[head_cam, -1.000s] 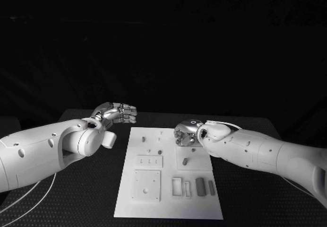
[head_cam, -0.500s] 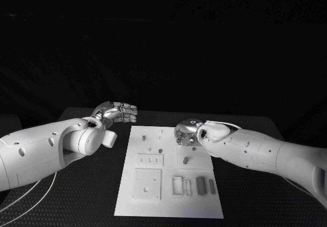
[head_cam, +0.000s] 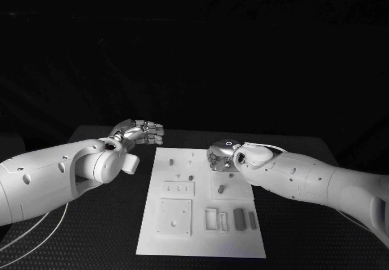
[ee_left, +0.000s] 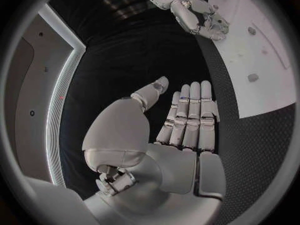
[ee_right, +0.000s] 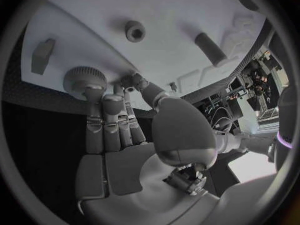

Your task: Assemble the parts on the task board

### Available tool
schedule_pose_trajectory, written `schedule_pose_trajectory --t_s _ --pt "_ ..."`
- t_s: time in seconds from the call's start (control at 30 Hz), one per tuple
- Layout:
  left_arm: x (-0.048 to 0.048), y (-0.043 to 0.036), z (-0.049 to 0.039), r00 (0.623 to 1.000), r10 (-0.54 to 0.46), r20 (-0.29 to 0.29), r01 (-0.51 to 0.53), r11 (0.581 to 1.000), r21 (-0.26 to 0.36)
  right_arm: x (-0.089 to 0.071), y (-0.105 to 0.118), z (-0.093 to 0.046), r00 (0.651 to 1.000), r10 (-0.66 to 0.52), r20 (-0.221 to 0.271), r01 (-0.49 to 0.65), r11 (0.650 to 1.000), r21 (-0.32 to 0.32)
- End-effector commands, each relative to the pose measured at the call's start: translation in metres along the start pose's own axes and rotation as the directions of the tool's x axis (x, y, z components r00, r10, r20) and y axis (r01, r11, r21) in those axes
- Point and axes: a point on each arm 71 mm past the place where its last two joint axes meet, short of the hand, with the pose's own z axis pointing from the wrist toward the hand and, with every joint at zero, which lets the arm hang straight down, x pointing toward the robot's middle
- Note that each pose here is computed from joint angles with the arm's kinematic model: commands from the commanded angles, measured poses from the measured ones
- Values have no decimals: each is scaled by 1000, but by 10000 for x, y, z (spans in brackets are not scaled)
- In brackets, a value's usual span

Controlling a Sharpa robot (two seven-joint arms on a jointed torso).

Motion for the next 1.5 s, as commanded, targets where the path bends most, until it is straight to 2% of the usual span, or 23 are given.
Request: schedule_pose_trajectory --t_s 0.03,0.4,0.73,0.97,1.23,1.5 --pt "19 -19 2 1000 -3 -17 3 1000 11 118 44 -11 998 -24 -49 24 1000 -9" --pt "17 -19 5 1000 -2 -16 2 1000 11 100 74 -5 998 -55 -24 55 998 -6" --pt "16 -19 3 1000 -2 -16 2 1000 11 62 81 -10 998 -58 28 57 998 18" --pt "9 -19 3 1000 -2 -13 2 1000 12 17 83 -29 995 -53 86 50 998 39" --pt "1 -19 3 1000 -1 -9 1 1000 13 -139 164 9 980 -57 192 52 998 31" --pt "-3 -19 10 1000 0 -6 0 1000 13 -208 291 93 970 -79 229 77 997 18"
